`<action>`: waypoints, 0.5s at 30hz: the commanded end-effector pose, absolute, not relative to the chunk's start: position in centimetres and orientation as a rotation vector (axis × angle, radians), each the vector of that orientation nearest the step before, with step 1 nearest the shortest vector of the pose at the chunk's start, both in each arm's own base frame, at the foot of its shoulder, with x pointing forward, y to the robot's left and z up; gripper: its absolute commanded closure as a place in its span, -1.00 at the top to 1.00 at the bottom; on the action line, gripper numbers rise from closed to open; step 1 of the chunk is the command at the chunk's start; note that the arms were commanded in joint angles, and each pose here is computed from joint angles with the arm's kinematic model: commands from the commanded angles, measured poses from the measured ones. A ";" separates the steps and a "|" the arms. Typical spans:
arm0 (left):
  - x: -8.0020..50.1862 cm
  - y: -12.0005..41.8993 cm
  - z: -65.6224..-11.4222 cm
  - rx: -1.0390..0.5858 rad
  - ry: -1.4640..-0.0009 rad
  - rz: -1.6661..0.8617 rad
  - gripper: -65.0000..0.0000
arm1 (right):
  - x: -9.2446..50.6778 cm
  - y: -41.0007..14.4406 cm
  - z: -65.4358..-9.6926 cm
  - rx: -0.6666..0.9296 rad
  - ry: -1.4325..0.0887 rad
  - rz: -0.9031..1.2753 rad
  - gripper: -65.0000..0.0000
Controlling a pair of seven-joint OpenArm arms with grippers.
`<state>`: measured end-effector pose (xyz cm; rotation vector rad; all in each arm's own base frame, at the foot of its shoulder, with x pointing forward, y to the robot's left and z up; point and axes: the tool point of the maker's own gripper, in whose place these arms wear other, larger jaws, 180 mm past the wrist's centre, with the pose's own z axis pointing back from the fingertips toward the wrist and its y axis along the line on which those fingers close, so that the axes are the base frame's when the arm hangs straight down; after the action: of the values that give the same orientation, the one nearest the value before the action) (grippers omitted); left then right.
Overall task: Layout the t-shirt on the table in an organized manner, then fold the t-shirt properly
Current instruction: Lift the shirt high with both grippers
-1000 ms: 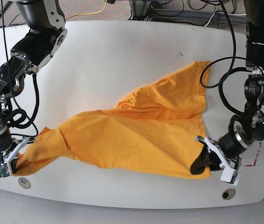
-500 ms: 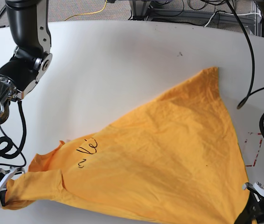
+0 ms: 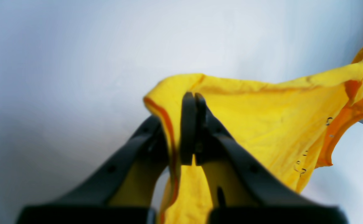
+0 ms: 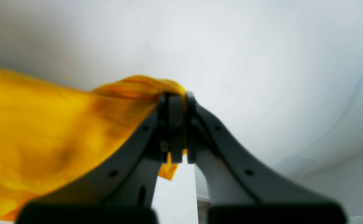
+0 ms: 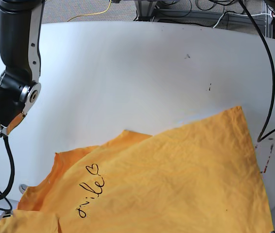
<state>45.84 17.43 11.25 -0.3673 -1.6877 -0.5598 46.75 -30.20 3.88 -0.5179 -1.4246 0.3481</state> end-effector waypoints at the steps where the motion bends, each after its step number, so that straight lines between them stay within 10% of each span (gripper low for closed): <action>1: 45.1 17.9 15.1 -0.368 -1.780 -0.555 -1.00 | 46.5 -31.4 7.5 -0.537 -1.494 0.313 -1.00; 15: 44.8 16.8 23.8 -0.460 -1.916 -0.529 -1.00 | 48.1 -30.7 13.6 -0.579 -1.539 0.392 -1.00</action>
<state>46.05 16.96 20.65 -0.4320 -1.8327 -0.5272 48.75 -30.87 10.54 -0.5668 -1.4649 0.4004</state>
